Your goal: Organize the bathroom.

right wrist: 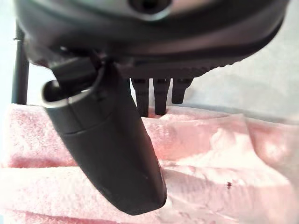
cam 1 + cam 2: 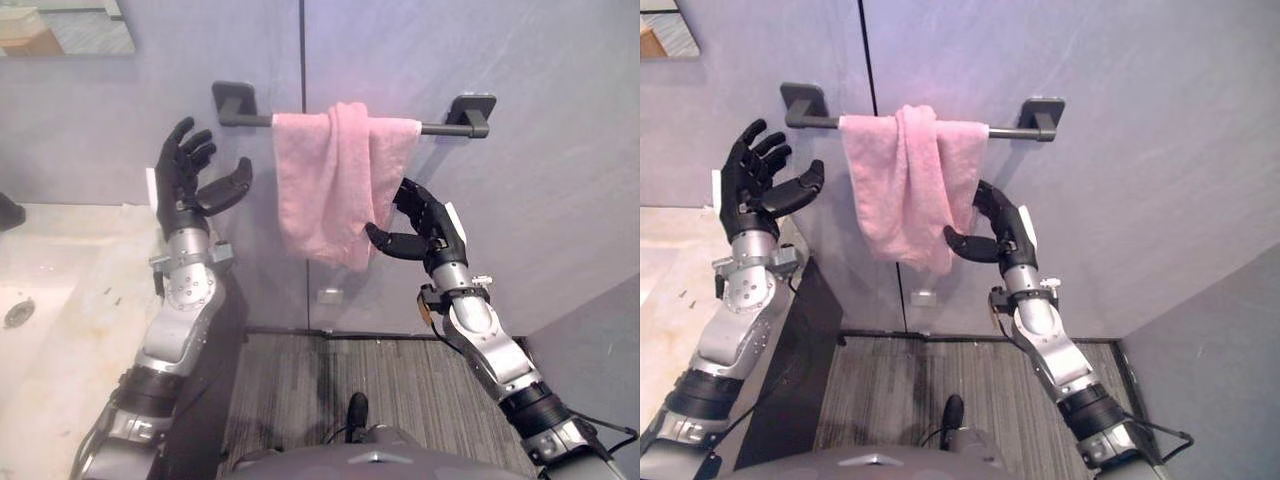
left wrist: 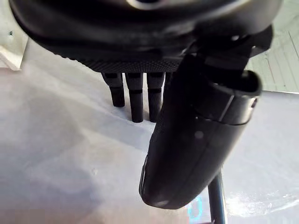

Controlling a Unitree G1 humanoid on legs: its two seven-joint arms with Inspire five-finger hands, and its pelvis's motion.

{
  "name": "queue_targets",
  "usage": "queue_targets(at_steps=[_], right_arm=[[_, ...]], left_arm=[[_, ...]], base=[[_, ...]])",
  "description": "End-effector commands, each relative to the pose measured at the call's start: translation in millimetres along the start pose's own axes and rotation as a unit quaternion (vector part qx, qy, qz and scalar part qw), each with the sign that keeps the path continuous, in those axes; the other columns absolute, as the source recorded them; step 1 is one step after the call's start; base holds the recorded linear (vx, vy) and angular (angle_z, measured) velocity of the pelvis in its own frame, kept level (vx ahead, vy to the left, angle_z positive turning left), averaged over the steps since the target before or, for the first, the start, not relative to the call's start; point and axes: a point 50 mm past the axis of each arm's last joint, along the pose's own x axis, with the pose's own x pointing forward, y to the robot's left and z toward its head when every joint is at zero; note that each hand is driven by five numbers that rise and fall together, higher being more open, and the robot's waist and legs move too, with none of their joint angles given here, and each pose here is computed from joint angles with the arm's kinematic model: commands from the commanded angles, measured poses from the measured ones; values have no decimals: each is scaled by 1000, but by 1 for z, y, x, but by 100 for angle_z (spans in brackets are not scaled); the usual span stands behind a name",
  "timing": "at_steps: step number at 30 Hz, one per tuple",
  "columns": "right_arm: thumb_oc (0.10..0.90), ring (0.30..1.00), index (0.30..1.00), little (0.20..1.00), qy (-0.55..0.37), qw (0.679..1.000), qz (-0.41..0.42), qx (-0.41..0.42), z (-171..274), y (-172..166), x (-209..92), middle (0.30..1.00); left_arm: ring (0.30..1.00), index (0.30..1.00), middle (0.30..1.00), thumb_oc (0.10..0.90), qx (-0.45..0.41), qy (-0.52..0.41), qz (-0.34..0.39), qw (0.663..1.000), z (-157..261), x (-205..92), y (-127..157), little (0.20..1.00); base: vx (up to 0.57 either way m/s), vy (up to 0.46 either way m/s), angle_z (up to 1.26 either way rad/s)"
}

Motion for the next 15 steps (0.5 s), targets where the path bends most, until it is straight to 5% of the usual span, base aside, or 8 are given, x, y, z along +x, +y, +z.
queue_targets(at_steps=[1,15], right_arm=[[800,900,900,900,-128,992,13,4,48,8,7,900],[800,900,900,900,-140,990,-30,3,47,4,10,900]], left_arm=[[900,900,900,800,-42,1,-112,993,6,-4,-38,900],[900,900,900,800,-71,59,-184,978,-2,-16,-53,900]], base=[[-3,-31,-16],[-33,-55,-5]])
